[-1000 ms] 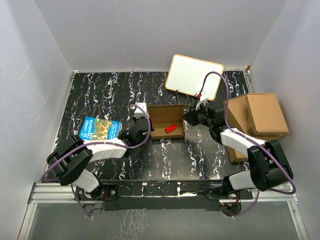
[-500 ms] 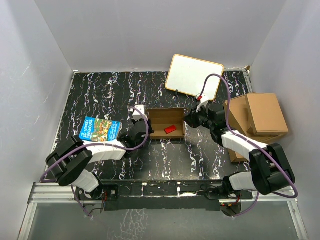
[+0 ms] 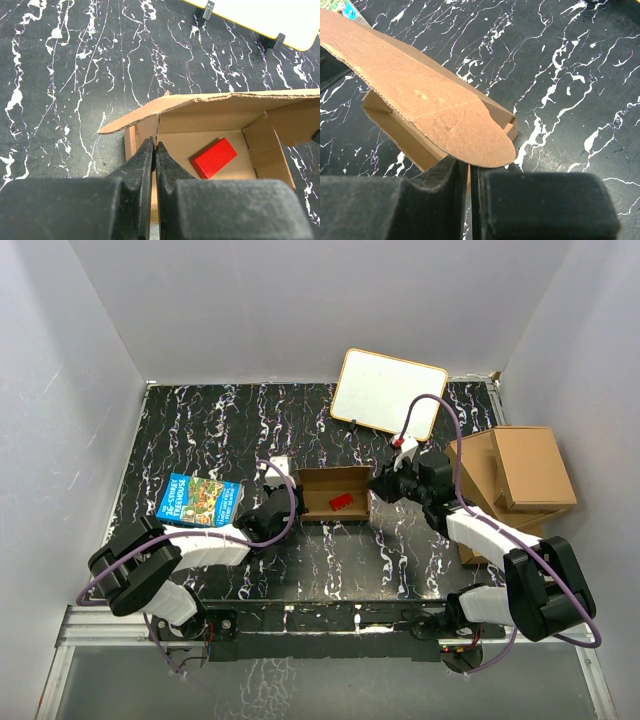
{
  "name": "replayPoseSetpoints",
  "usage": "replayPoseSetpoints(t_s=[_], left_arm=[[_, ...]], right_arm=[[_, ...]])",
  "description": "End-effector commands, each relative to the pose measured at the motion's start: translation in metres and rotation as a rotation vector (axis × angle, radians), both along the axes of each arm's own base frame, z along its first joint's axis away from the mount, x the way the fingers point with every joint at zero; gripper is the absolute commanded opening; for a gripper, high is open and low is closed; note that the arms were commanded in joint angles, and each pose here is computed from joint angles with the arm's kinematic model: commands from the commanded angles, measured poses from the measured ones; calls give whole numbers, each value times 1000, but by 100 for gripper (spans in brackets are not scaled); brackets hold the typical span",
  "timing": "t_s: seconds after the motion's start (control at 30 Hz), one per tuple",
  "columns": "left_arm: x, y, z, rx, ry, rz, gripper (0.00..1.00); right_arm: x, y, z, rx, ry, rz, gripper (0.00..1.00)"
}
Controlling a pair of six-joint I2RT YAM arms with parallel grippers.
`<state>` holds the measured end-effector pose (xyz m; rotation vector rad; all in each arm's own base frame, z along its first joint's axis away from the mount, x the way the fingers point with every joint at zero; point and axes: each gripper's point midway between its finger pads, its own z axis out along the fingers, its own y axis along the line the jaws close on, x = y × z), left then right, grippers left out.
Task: Fold the paper box
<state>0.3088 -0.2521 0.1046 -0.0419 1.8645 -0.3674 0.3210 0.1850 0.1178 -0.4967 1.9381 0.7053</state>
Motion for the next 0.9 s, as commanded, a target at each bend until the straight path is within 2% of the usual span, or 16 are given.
replayPoseSetpoints(t_s=[0.0, 0.2, 0.87], left_arm=[[-13, -3, -5, 2, 32, -42, 0], [-17, -2, -8, 1, 38, -40, 0], [-22, -3, -9, 9, 48, -59, 0]], right_arm=[[-11, 5, 7, 4, -15, 50, 10], [-19, 3, 1, -11, 9, 61, 11], [-36, 11, -13, 69, 159, 58, 11]])
